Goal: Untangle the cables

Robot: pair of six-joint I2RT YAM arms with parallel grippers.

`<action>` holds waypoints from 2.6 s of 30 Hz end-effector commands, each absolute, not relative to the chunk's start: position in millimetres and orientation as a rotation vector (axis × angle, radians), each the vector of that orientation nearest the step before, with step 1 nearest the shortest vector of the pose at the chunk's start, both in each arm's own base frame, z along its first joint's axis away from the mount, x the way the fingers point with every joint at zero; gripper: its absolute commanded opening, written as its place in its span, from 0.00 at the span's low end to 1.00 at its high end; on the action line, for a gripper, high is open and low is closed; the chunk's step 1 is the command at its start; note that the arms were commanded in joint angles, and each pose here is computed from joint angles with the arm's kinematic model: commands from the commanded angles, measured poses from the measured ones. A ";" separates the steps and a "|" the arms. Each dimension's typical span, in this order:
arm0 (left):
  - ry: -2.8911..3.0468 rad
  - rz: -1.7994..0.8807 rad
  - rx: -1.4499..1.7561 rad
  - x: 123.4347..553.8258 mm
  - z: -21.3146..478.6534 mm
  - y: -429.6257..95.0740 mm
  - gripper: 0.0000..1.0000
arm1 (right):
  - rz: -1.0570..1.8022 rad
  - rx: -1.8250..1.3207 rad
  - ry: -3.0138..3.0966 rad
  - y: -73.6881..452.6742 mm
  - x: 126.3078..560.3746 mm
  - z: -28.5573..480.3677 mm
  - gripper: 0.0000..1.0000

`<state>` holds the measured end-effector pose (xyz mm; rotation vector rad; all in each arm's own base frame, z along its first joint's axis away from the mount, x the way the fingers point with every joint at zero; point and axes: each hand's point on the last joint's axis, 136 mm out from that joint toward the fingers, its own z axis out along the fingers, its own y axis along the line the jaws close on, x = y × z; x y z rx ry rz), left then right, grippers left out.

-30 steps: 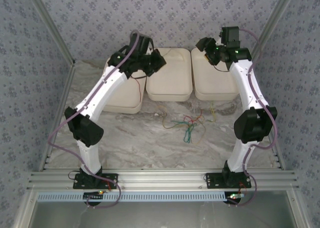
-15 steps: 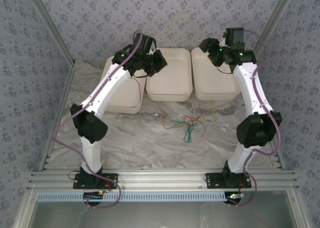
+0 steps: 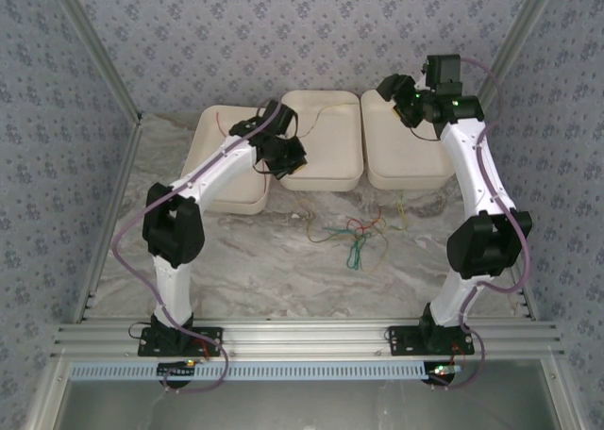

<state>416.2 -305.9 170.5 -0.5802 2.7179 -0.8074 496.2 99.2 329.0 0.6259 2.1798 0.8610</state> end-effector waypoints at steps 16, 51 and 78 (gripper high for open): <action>2.718 -0.938 -0.450 440.6 185.3 -317.8 0.00 | 0.885 0.589 2.165 105.6 495.0 338.8 0.65; 2.779 -1.143 -0.574 458.4 197.1 -380.2 0.81 | 0.357 0.882 2.522 44.6 374.9 211.8 0.61; 2.774 -1.127 -0.436 389.5 258.2 -342.8 0.78 | 0.030 0.652 2.931 25.5 329.9 46.6 0.48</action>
